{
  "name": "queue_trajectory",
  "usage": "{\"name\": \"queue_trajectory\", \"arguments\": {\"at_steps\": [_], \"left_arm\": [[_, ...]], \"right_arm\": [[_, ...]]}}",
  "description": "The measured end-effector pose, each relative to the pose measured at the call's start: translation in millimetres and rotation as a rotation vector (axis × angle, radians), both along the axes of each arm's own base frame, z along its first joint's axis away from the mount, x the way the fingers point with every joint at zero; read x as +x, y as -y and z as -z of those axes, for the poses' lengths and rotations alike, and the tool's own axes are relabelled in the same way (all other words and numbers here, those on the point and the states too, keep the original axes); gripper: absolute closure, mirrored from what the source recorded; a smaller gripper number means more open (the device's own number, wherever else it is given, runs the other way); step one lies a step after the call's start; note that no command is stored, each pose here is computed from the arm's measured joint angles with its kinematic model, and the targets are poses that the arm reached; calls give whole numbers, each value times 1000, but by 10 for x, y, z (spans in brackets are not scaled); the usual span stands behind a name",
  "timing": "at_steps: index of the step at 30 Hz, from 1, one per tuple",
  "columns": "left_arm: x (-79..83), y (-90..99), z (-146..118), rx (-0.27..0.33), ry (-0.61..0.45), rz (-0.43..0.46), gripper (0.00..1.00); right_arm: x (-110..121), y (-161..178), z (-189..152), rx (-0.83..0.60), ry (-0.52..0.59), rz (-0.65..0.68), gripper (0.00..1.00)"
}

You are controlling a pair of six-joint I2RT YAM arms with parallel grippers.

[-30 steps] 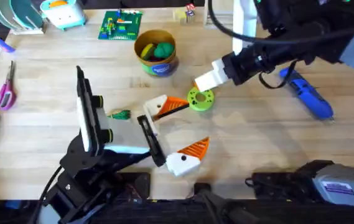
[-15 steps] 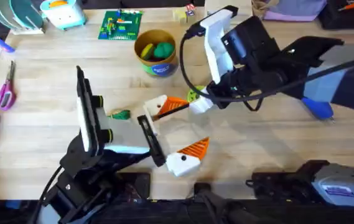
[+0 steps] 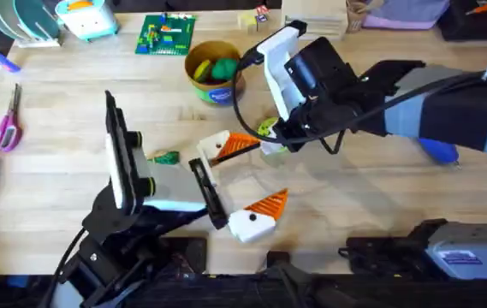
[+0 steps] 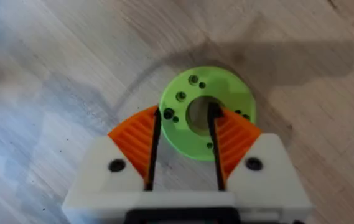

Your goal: Pick up the gripper from the table and insert it into the empty holder that is missing its gripper. Then pick up a screw, insert it into the mounting hole, and use the screwdriver to tighten it. Finally, clean up the table by picking up the vegetable and placing it into the bucket.

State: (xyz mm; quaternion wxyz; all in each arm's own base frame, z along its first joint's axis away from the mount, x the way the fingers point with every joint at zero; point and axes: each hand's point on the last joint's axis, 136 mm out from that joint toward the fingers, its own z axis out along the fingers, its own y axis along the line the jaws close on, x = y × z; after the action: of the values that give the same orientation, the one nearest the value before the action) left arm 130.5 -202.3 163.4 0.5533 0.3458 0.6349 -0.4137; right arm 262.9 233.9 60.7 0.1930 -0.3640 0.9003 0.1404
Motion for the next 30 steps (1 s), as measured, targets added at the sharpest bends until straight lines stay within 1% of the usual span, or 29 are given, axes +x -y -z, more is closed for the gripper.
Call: {"name": "queue_trajectory", "arguments": {"at_steps": [2,4,7,12,30], "left_arm": [[0,0,1,0,0,0,7],[0,0,1,0,0,0,7],[0,0,1,0,0,0,7],[0,0,1,0,0,0,8],[0,0,1,0,0,0,8]], "right_arm": [[11,-32,-14,8,11,-5,524],[6,-72,-26,12,21,-16,537],[-30,-136,-35,15,31,-41,602],[-47,-140,-26,1,38,-52,687],[-64,-117,-11,-10,30,-51,695]]}}
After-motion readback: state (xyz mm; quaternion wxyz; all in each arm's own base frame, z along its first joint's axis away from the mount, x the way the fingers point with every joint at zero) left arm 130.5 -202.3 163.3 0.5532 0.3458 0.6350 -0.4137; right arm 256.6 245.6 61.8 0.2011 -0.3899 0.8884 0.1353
